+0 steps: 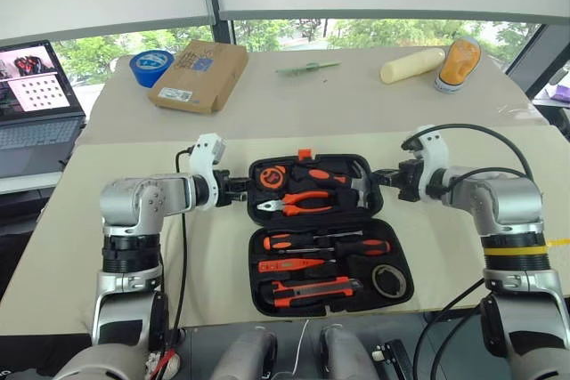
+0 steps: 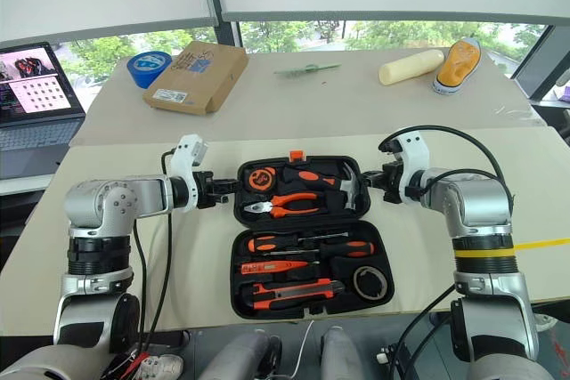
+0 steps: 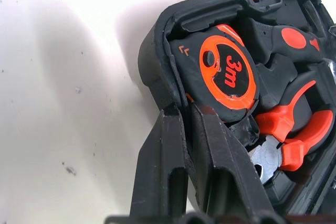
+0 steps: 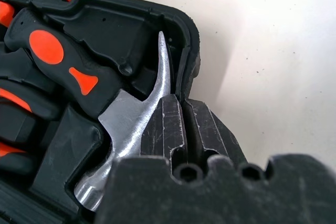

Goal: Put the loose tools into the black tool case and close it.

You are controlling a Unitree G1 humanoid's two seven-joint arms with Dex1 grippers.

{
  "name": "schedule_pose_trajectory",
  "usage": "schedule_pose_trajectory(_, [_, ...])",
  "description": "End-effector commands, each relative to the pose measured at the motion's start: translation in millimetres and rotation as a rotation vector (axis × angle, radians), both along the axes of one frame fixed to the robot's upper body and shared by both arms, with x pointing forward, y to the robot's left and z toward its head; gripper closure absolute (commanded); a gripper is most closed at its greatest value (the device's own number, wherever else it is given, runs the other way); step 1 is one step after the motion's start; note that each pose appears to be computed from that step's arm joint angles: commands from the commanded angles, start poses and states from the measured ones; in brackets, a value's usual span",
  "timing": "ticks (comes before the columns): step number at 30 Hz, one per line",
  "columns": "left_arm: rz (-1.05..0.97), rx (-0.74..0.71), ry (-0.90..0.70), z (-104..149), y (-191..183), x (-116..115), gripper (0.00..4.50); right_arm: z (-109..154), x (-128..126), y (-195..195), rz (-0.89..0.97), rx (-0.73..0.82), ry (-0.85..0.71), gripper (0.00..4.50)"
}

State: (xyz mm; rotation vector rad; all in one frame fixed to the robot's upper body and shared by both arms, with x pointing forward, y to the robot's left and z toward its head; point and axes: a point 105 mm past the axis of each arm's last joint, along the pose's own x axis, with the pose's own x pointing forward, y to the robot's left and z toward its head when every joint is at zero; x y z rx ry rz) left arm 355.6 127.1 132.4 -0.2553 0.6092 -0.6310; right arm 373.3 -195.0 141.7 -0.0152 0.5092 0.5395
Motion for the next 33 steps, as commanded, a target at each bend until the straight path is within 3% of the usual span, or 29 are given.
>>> schedule_pose_trajectory(1, [-0.104, -0.068, -0.096, 22.5, -27.5, -1.3, 4.49, 27.3, 10.0, 5.5, -0.001, 0.025, -0.134, 4.5])
schedule_pose_trajectory(7, [-0.064, -0.085, -0.385, 75.2, -32.4, 32.9, 4.49, 74.7, 36.6, 5.3, -0.055, 0.071, -0.304, 4.5])
schedule_pose_trajectory(12, [-0.084, -0.075, -0.56, 98.8, -30.4, 39.8, 4.49, 96.8, 45.2, 1.8, -0.077, 0.069, -0.433, 4.5])
schedule_pose_trajectory(16, [-0.137, -0.026, -0.616, 85.3, -30.3, 27.5, 4.49, 92.6, 35.2, 5.7, -0.026, 0.017, -0.525, 4.5])
schedule_pose_trajectory(20, [-0.218, 0.075, -0.684, 58.9, -28.7, 1.2, 4.49, 74.0, 9.0, 13.5, 0.079, -0.058, -0.595, 4.5])
schedule_pose_trajectory(26, [-0.161, 0.168, -0.823, 52.1, -9.5, -20.8, 4.49, 65.3, -34.0, 12.6, 0.221, -0.241, -0.805, 4.5])
schedule_pose_trajectory(32, [-0.134, 0.195, -0.815, 39.5, -1.0, -48.8, 4.49, 47.4, -74.3, 1.5, 0.342, -0.36, -0.86, 4.5])
schedule_pose_trajectory(33, [-0.142, 0.201, -0.804, 35.7, -0.1, -56.0, 4.13, 45.4, -82.8, 1.0, 0.367, -0.361, -0.856, 4.14])
